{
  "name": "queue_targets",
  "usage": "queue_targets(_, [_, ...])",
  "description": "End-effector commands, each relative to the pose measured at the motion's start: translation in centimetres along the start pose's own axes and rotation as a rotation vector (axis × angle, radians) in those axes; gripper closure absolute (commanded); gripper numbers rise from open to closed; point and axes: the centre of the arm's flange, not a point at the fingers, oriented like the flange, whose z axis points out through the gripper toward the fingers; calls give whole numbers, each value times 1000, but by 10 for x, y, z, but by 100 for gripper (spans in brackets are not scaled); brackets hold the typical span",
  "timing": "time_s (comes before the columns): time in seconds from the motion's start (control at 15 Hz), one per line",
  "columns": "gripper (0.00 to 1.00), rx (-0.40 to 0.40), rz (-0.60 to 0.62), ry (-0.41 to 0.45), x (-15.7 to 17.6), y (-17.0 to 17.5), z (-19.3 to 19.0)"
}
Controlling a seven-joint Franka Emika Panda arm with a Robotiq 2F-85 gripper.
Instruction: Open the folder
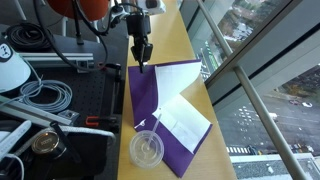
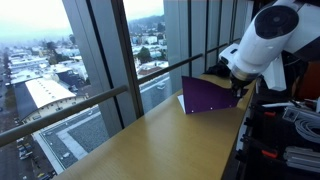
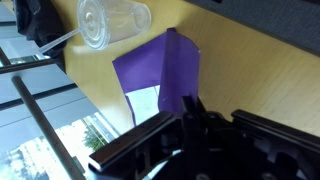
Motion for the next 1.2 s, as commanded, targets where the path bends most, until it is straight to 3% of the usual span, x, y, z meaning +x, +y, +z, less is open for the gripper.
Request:
queue_targets(0.0, [100,43,0,23,3,-28,-29])
queue_targets(0.67, [100,89,34,56,55,-31,-41])
queue_targets(0.73, [95,94,40,56,58,-30,-42])
queue_targets(0.8, [72,97,45,56,60,-31,-42])
queue_targets(0.93, [68,103,51,52,61,-33,-40])
queue_targets(1.13, [47,105,47,43,60,-34,-35])
